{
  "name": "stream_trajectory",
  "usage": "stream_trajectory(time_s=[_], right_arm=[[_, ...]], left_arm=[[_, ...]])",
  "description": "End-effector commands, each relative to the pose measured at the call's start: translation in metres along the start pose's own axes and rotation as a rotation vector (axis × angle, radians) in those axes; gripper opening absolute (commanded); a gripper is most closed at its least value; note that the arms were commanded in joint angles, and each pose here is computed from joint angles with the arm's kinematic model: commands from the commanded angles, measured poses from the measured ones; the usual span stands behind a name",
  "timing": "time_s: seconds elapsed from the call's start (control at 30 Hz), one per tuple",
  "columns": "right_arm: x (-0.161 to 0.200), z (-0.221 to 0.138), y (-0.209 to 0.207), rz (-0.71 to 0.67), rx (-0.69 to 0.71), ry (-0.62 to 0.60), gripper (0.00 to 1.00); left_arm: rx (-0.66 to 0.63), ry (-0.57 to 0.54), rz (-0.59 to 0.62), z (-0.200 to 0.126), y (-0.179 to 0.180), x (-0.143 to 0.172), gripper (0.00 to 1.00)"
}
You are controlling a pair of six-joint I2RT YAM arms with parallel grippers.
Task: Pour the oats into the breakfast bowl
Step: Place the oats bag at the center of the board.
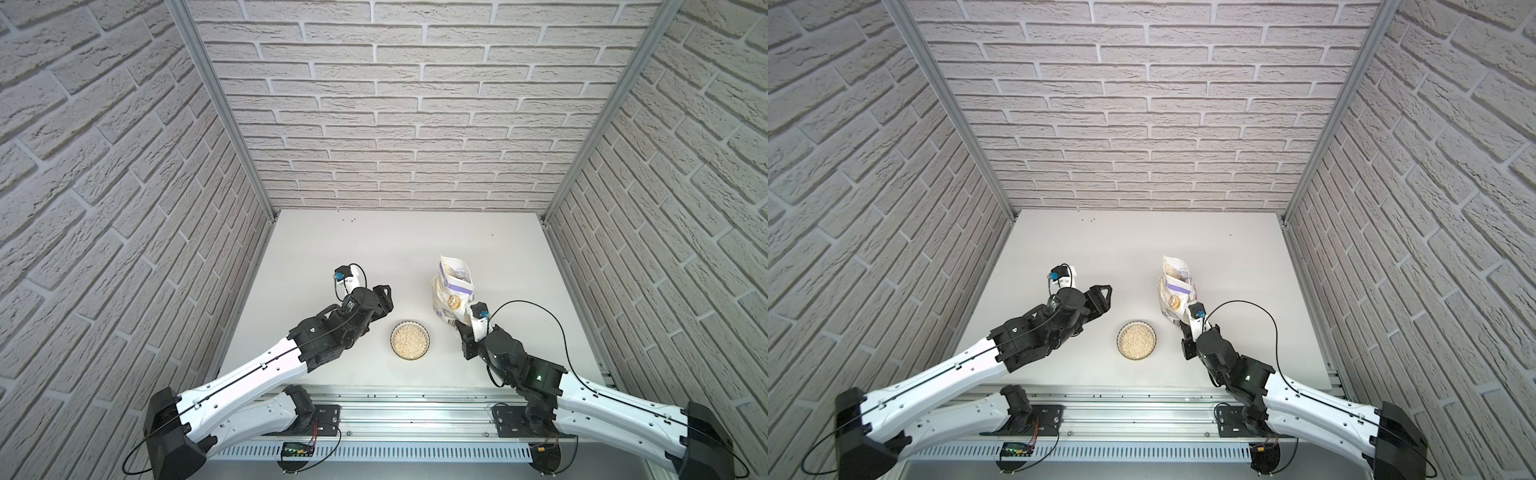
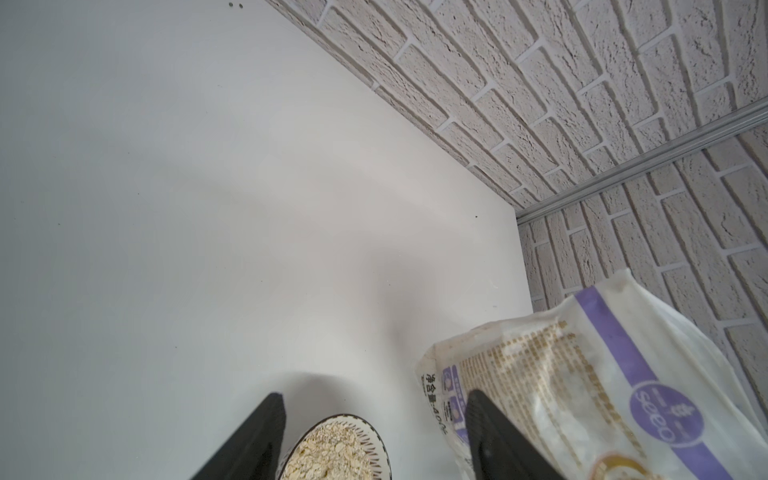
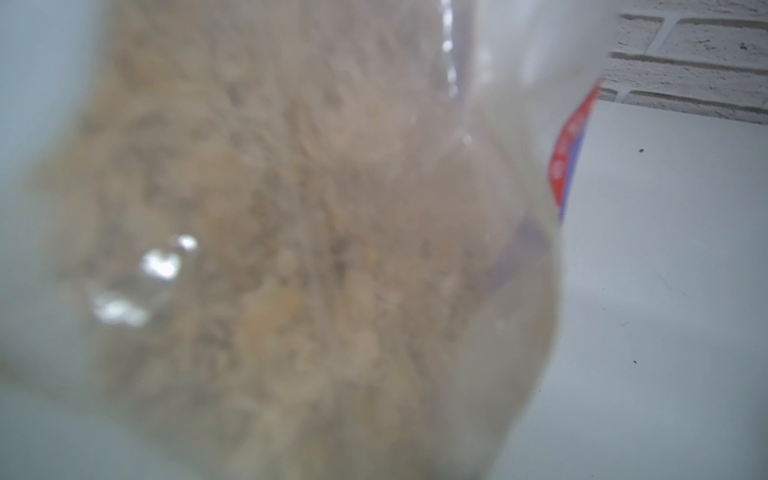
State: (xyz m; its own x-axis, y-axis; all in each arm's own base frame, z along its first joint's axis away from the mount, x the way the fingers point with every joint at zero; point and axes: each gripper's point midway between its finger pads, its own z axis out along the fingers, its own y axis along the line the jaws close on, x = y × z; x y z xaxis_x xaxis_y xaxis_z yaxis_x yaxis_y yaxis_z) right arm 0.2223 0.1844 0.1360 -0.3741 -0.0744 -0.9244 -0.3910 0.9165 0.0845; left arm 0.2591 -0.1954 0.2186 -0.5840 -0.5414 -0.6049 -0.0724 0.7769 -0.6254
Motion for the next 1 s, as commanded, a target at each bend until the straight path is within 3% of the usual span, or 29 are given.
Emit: stream_trajectory(time_s=[0.0,0.23,0.43,0.73,0.97], right_arm=[[-0.093,-0.008,0.014,0.266,-0.071,-0.334,0.03],[-0.075,0.030,0.019,0.204,-0.046,-0.273,0.07],[-0.059,0.054,0.013,0.172,-0.008,-0.225,0.17],[-0.013,0.058,-0.010,0.135,0.068,-0.114,0.49],[0.002,0.042,-0.017,0.142,0.072,-0.036,0.68]], left_arm=[[0.032,0.023,-0.028,0.010,-0.002,0.011,0.71],[-0.031,0.030,-0.014,0.023,0.012,0.022,0.71],[-0.059,0.029,-0.008,0.029,0.020,0.026,0.71],[-0.101,0.019,-0.021,0.032,0.037,0.032,0.71],[-0.099,0.020,-0.028,0.029,0.039,0.033,0.71]])
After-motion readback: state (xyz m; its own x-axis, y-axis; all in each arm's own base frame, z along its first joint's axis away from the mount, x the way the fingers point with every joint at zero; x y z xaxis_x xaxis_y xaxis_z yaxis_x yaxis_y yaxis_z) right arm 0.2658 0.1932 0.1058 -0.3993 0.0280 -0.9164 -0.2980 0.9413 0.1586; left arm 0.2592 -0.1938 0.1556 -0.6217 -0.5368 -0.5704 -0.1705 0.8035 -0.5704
